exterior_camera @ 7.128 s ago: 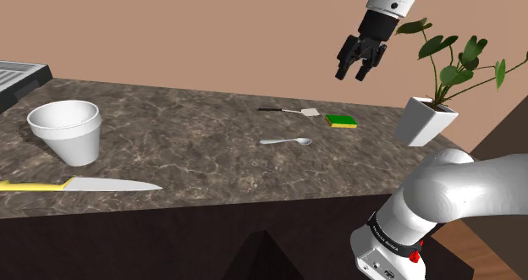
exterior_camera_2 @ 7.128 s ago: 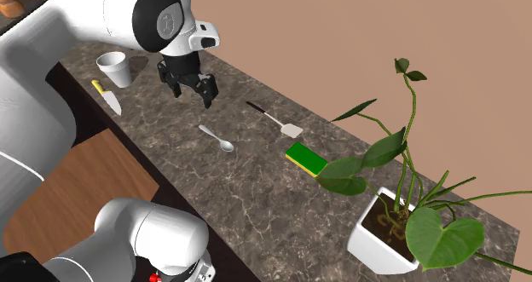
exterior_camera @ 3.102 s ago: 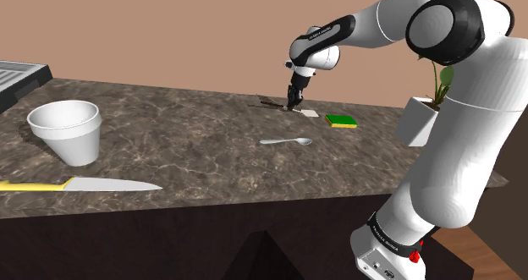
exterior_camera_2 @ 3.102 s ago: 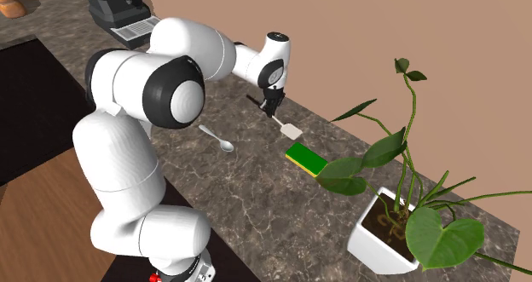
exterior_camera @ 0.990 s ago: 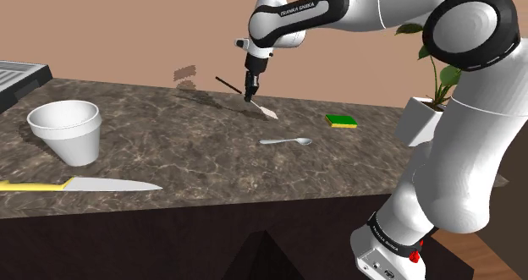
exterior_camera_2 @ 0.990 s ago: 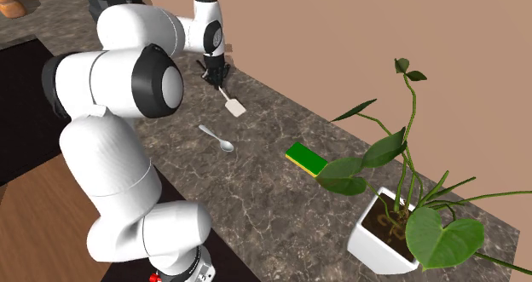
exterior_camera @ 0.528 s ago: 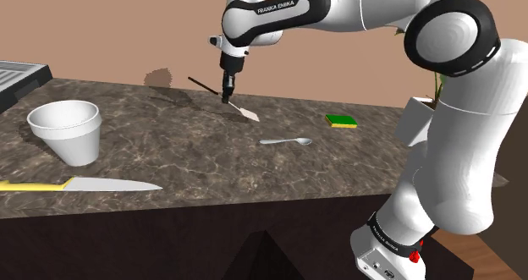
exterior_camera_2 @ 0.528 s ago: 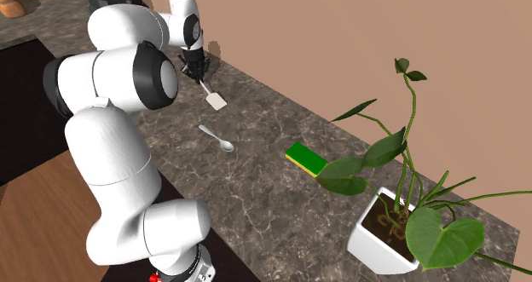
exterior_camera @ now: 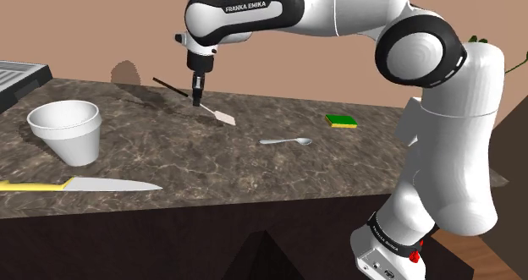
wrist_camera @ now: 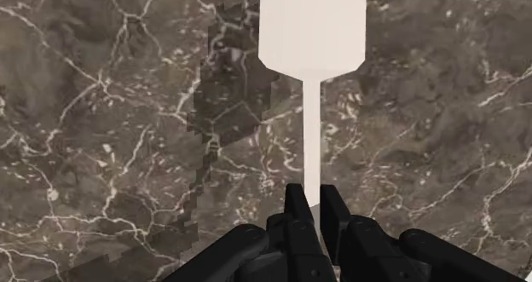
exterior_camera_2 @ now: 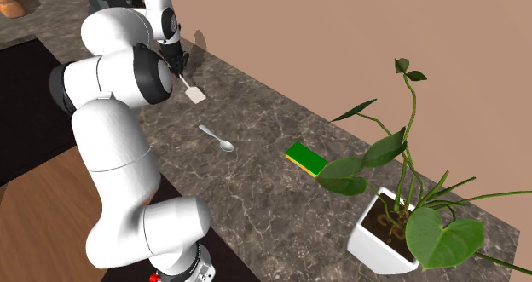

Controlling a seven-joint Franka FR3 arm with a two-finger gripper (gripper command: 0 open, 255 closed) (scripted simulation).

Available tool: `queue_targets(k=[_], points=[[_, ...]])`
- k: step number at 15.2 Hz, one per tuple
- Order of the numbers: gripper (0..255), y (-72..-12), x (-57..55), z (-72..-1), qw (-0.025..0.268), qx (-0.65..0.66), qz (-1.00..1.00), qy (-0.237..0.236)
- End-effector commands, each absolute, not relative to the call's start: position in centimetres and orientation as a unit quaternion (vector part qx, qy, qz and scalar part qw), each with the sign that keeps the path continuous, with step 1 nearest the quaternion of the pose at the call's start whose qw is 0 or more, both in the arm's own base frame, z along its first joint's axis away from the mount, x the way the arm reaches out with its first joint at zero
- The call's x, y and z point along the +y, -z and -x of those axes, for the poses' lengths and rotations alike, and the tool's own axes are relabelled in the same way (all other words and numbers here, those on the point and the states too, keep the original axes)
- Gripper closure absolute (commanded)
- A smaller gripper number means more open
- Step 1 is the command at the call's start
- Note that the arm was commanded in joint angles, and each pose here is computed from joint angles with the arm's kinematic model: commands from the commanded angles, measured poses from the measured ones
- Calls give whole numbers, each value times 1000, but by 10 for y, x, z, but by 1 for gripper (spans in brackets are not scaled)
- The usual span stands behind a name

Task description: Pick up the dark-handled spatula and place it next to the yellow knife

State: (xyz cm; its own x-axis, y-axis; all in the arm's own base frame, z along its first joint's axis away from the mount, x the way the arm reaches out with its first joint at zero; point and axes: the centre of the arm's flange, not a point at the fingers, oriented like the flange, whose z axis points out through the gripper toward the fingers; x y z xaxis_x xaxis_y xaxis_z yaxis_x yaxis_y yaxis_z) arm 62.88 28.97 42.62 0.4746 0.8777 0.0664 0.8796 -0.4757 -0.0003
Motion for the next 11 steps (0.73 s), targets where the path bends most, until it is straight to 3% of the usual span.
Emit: queue_targets(k=[1, 11], points=[[255, -424, 317, -631, 17, -511, 859, 28], [255, -424, 445, -648, 17, -511, 859, 28]])
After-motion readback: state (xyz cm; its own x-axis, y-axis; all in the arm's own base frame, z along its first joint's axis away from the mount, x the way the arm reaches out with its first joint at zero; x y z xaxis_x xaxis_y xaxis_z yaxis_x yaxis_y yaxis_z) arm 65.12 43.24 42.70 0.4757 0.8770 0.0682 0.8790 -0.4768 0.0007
